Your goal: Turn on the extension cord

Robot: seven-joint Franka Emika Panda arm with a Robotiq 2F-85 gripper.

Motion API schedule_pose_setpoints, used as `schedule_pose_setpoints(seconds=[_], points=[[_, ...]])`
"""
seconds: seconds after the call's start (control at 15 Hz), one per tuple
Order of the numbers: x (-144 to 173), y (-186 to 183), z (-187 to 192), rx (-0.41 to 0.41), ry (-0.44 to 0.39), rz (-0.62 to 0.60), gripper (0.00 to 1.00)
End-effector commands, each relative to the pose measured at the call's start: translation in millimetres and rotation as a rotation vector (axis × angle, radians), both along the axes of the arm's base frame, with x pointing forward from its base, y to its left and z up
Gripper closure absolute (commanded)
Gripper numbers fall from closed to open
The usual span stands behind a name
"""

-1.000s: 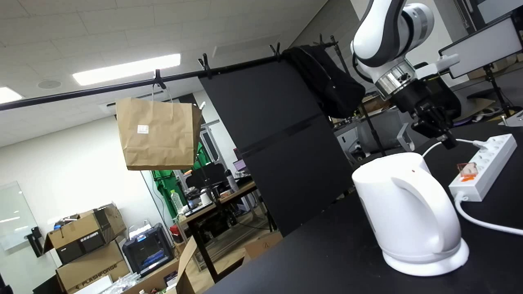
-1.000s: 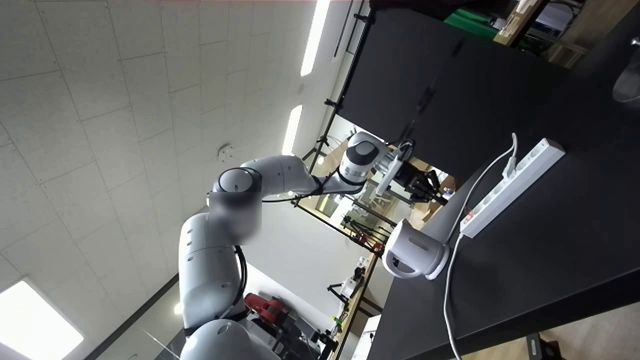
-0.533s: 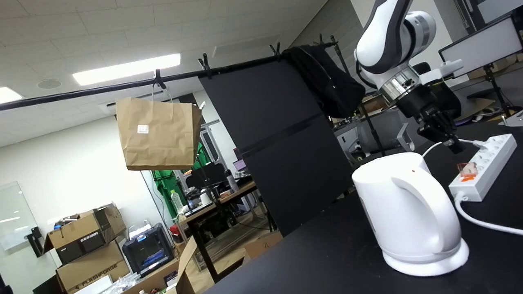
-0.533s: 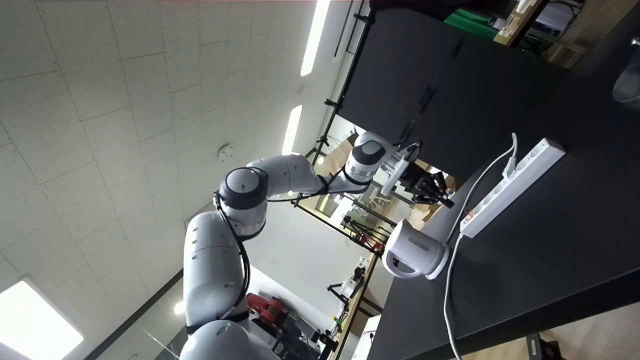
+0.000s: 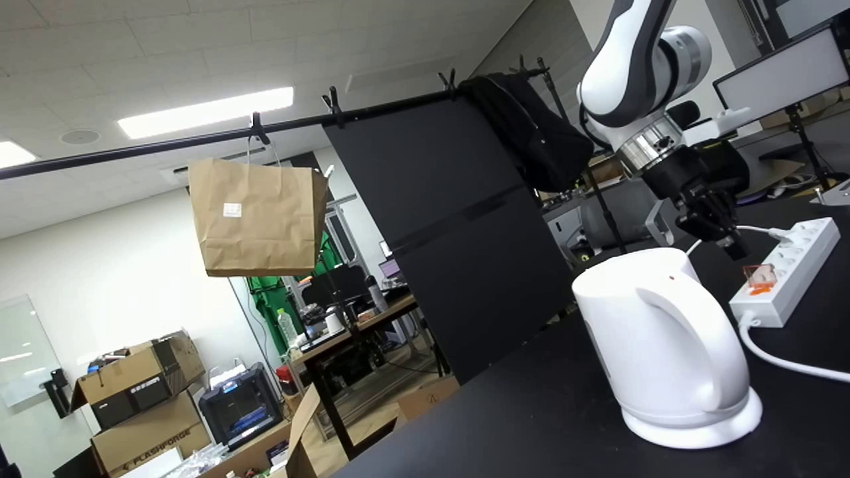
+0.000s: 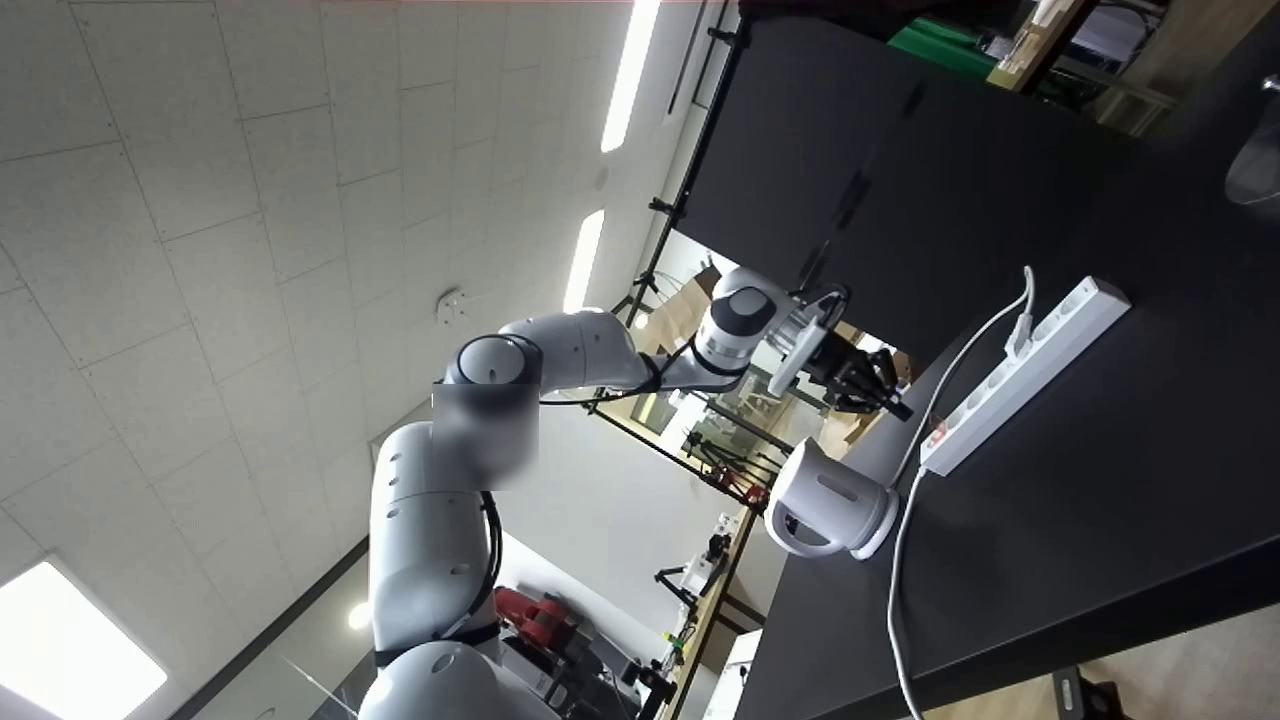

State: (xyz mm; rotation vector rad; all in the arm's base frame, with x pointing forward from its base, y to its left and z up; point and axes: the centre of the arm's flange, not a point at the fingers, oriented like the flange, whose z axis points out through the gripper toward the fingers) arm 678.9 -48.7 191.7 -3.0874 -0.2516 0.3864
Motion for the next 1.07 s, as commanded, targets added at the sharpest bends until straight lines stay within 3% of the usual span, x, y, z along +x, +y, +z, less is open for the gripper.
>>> schedule_pose_setpoints(seconds=[0.0,1.0], points=[[-2.2,2.3,-1.6,0.028,-0.046,0.012,1.0],[-7.5,11.4,-37.0,0.042,-0.046,0.058,1.0]])
